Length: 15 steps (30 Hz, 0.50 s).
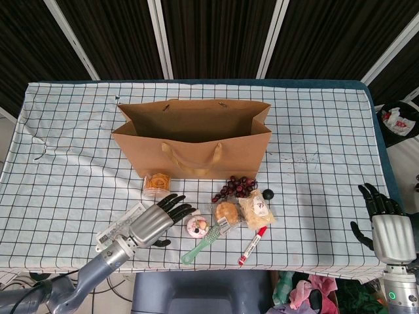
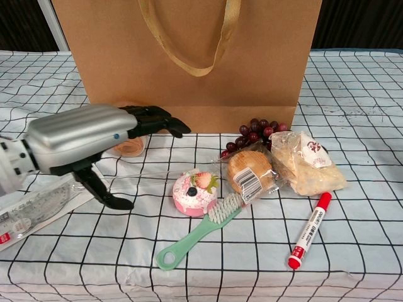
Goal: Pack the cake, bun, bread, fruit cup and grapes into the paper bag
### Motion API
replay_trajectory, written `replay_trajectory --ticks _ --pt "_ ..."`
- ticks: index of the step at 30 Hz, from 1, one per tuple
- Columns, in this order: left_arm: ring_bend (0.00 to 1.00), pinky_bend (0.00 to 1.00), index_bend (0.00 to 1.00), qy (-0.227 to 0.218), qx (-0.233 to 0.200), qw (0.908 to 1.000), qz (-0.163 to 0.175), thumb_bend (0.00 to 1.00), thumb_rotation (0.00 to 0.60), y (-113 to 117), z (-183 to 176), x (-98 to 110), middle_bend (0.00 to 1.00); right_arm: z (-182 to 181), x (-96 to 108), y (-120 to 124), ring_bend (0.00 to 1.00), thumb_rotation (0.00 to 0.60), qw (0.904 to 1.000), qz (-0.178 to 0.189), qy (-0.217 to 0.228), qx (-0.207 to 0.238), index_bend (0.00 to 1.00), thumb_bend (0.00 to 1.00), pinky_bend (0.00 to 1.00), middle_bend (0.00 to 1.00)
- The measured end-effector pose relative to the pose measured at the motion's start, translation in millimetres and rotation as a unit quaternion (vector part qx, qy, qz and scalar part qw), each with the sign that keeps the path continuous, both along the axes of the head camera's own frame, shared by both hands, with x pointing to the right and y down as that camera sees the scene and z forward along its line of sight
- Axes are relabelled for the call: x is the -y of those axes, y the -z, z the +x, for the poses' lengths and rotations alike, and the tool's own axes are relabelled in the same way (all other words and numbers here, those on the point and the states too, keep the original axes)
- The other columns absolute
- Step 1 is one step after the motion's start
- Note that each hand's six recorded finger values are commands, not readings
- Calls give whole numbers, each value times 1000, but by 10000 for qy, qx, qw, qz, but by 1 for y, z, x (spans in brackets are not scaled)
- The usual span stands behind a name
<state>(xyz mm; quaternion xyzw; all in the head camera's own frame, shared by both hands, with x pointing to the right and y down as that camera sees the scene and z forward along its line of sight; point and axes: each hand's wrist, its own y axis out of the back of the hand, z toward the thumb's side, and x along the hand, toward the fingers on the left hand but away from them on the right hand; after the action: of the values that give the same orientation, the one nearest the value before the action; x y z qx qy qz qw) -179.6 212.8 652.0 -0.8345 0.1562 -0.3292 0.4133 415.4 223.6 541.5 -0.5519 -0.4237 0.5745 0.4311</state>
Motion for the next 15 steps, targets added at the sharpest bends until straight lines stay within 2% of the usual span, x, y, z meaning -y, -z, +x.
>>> replay_trajectory --ticks 10,15 --pt "58 123 147 -200 225 9993 -228 146 600 -37 45 0 220 6 1 -3 214 600 9999 -128 -85 38 116 232 274 119" --pt "70 127 165 -230 352 9990 -143 190 600 -47 49 2 238 7 1 -2 213 600 9999 -113 -84 60 116 232 273 120"
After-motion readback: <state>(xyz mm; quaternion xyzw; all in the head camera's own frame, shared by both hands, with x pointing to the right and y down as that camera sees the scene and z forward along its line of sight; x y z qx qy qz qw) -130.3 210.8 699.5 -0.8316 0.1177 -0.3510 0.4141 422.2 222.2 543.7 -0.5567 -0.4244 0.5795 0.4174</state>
